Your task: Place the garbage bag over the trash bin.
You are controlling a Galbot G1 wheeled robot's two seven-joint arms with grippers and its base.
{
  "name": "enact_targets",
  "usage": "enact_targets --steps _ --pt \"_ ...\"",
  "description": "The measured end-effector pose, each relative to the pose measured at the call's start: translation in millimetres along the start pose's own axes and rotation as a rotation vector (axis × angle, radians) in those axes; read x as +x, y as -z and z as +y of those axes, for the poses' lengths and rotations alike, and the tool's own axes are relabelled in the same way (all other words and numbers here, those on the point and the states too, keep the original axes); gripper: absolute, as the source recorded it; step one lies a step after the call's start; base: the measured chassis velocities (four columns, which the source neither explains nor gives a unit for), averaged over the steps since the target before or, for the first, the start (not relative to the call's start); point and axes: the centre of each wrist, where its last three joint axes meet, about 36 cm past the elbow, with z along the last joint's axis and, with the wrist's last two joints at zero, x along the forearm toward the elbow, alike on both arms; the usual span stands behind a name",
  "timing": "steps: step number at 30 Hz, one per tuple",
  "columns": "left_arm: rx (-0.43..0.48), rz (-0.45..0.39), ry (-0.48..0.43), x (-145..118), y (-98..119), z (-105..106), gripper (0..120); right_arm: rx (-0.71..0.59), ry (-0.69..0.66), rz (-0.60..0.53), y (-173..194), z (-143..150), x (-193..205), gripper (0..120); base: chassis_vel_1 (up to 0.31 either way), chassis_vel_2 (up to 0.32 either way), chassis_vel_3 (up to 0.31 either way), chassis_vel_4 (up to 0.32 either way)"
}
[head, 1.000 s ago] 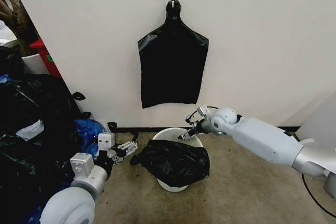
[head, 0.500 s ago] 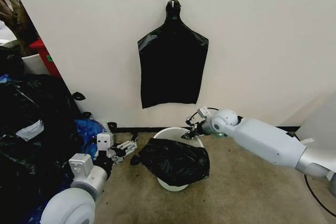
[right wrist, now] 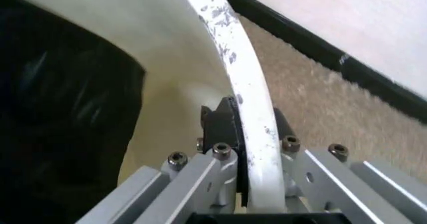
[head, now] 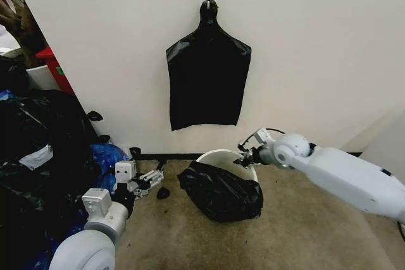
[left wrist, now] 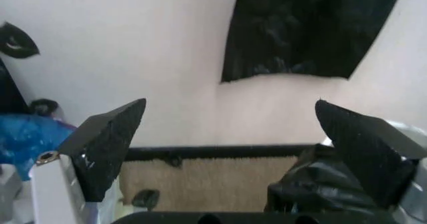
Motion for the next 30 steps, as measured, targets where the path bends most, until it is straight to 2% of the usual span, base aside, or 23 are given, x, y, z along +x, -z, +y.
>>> enact_targets --steps 1,4,5,6,8,17,19,21,26,30 --pt "0.000 0.000 0.000 0.0 0.0 0.0 100 0.000 0.000 0.000 0.0 0.0 0.0 0 0.000 0.000 0.000 0.000" --pt "0.011 -0.029 0.021 -3.4 -0.6 4.1 100 -0.205 -0.071 -0.020 -11.5 10.5 15.2 0 0.000 0.000 0.000 0.000" --pt "0.013 -0.032 0.023 -4.0 -0.5 4.8 100 -0.234 -0.084 -0.021 -12.0 11.5 17.3 0 0.000 0.000 0.000 0.000" --pt "0.019 -0.041 0.031 -5.2 -0.2 6.7 100 -0.339 -0.116 -0.025 -11.5 12.3 25.0 0 0.000 0.000 0.000 0.000" --pt "0.024 -0.047 0.035 -6.1 0.6 8.1 100 -0.428 -0.131 -0.037 -9.6 10.8 33.8 0 0.000 0.000 0.000 0.000" --pt "0.034 -0.062 0.049 -7.9 3.0 11.2 100 -0.549 -0.182 -0.047 -10.7 17.0 52.5 0 0.000 0.000 0.000 0.000" --pt "0.036 -0.071 0.054 -8.6 4.5 13.1 100 -0.592 -0.207 -0.037 -11.6 25.5 59.3 0 0.000 0.000 0.000 0.000" --pt "0.041 -0.085 0.069 -10.2 6.2 18.2 100 -0.691 -0.244 -0.025 -18.3 45.9 67.4 0 0.000 0.000 0.000 0.000" --pt "0.051 -0.113 0.101 -17.9 3.6 25.2 100 -0.844 -0.272 -0.023 -32.4 77.0 56.6 0 0.000 0.000 0.000 0.000" --pt "0.071 -0.124 0.102 -19.2 -0.2 24.8 100 -0.850 -0.356 -0.048 -49.8 104.0 27.0 0 0.000 0.000 0.000 0.000"
